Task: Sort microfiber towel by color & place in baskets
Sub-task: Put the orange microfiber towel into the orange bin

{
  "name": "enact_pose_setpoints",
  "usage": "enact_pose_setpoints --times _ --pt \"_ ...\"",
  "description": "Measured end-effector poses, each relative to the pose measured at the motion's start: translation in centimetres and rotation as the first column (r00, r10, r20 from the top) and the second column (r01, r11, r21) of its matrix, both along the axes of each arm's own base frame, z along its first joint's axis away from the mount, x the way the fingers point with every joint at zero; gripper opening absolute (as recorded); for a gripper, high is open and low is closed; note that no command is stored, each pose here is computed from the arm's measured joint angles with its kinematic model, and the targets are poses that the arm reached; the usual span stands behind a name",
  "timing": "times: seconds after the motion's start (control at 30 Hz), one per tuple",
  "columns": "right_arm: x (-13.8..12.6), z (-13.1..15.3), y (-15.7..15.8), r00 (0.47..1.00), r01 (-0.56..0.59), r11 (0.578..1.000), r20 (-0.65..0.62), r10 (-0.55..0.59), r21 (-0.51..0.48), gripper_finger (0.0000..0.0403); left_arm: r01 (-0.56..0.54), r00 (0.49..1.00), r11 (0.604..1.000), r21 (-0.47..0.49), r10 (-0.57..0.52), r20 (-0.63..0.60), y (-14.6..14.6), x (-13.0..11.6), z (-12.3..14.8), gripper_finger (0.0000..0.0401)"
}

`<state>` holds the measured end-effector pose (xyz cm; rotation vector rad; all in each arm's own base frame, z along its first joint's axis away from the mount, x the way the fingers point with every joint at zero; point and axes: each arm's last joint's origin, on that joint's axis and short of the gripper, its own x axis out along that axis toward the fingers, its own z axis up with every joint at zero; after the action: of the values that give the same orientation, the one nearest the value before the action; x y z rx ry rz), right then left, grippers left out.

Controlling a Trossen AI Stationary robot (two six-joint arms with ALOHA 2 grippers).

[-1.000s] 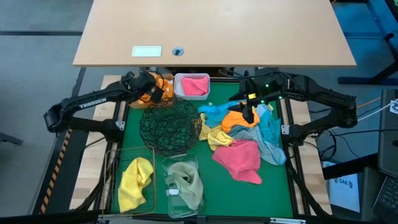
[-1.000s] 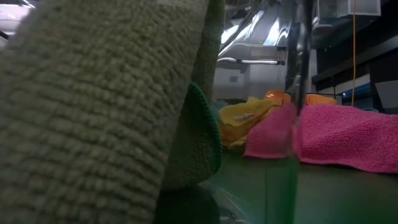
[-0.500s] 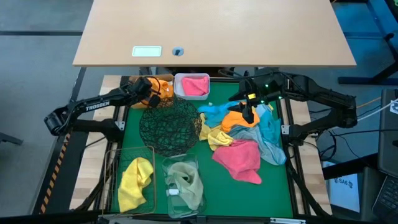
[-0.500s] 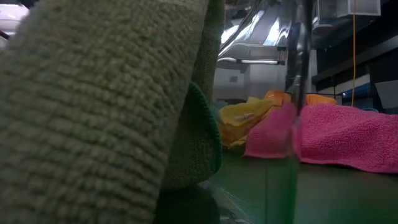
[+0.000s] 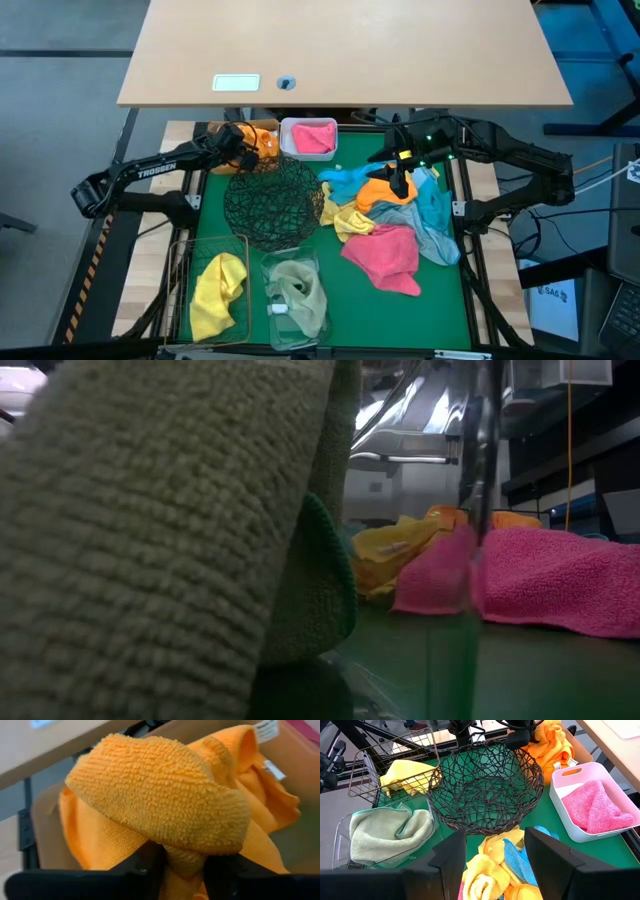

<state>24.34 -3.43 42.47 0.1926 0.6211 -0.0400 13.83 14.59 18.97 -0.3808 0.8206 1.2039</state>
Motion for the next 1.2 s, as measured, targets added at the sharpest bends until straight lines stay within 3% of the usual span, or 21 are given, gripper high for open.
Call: enact_pose_setpoints --times 0.23,0.77,1.2 --pt "-0.1 -0.2 0.0 1.000 0.000 1.000 -0.020 0.000 0.003 0.0202 0.029 0.996 0.999 -0.014 -0.028 0.080 -0.4 -0.1 0.7 0.0148" --pt "-0.3 -0.4 0.0 0.999 0.000 1.000 -0.047 0.000 0.008 0.0202 0.097 0.937 0.990 0.106 -0.127 0.325 -2.6 -2.0 4.8 0.0151" --pt "-0.6 -0.8 0.1 0.995 0.005 1.000 -0.100 -0.003 0.012 0.0202 0.051 0.934 0.985 0.166 -0.106 0.341 -3.0 -2.6 5.6 0.0151"
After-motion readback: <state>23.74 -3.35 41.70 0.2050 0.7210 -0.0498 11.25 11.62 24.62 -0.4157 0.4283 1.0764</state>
